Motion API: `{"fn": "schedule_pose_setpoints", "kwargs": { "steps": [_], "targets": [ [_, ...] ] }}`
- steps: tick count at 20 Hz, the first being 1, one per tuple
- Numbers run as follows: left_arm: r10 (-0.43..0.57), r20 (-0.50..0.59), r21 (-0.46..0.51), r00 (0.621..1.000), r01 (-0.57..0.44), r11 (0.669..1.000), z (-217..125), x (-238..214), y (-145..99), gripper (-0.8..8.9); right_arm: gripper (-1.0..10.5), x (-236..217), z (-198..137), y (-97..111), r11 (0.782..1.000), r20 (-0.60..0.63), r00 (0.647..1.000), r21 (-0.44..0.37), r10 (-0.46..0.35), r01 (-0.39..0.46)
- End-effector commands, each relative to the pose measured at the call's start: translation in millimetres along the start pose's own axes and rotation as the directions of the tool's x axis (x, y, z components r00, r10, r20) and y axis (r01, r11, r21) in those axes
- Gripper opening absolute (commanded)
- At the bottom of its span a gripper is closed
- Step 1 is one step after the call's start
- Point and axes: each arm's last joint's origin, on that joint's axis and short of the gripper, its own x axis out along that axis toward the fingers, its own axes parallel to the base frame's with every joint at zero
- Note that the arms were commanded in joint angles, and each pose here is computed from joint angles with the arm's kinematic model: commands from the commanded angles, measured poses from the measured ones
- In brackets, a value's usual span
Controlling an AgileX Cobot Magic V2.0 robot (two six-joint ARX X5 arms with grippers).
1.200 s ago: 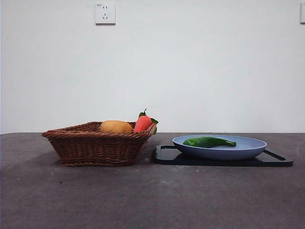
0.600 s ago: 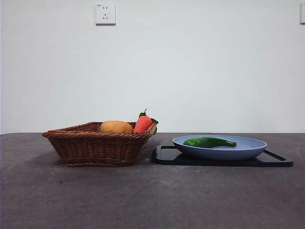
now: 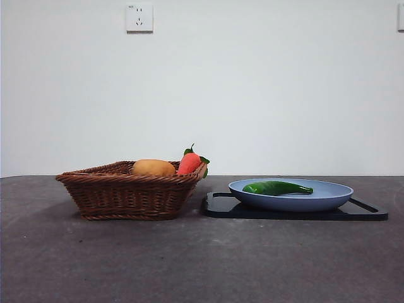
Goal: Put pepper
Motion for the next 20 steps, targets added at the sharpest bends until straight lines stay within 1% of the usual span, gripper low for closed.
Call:
{"fn": "schedule_pose_setpoints", "kwargs": {
  "steps": [1, 7, 9, 10, 11, 12, 14, 16, 17, 18, 20],
  "targets": [
    [0.005, -0.002, -0.01, 1.0, -0.005, 1.0, -3, 1, 0, 0.08, 0.1, -3, 3, 2, 1.0, 0.015, 1.0, -0.018, 0.002, -0.002],
    [0.005, -0.002, -0.01, 1.0, -0.005, 1.0, -3, 1, 0, 0.08, 0.1, -3, 3, 2, 1.0, 0.015, 1.0, -0.018, 0.002, -0.001],
    [0.005, -0.002, -0.01, 1.0, -0.005, 1.0, -3, 1, 0, 0.08, 0.1, -3, 5, 1, 0.996, 0.032, 0.999, -0.084, -0.003, 0.006],
    [0.005, -0.002, -0.01, 1.0, -0.005, 1.0, -3, 1, 0, 0.08, 0.1, -3, 8, 1, 0.992, 0.07, 0.997, -0.127, -0.016, 0.025],
    [0.005, -0.002, -0.01, 1.0, -0.005, 1.0, -3, 1, 0, 0.08, 0.1, -7, 9, 1, 0.984, 0.134, 0.99, -0.167, -0.038, 0.06],
    [0.005, -0.002, -0.01, 1.0, -0.005, 1.0, -3, 1, 0, 0.08, 0.1, -10, 9, 0, 0.978, 0.21, 0.976, -0.191, -0.049, 0.09],
    [0.005, -0.002, -0.01, 1.0, -0.005, 1.0, -3, 1, 0, 0.08, 0.1, -12, 1, -2, 0.971, 0.368, 0.929, -0.203, -0.044, 0.127],
    [0.005, -0.002, -0.01, 1.0, -0.005, 1.0, -3, 1, 0, 0.08, 0.1, -4, -12, -9, 0.962, 0.498, 0.865, -0.205, -0.058, 0.182],
    [0.005, -0.002, -0.01, 1.0, -0.005, 1.0, -3, 1, 0, 0.08, 0.1, 2, -20, -13, 0.955, 0.544, 0.836, -0.206, -0.07, 0.214],
    [0.005, -0.002, -0.01, 1.0, -0.005, 1.0, -3, 1, 0, 0.08, 0.1, 10, -30, -19, 0.946, 0.588, 0.802, -0.189, -0.107, 0.265],
    [0.005, -0.002, -0.01, 1.0, -0.005, 1.0, -3, 1, 0, 0.08, 0.1, 27, -49, -30, 0.93, 0.64, 0.752, -0.157, -0.161, 0.332]
  ]
}}
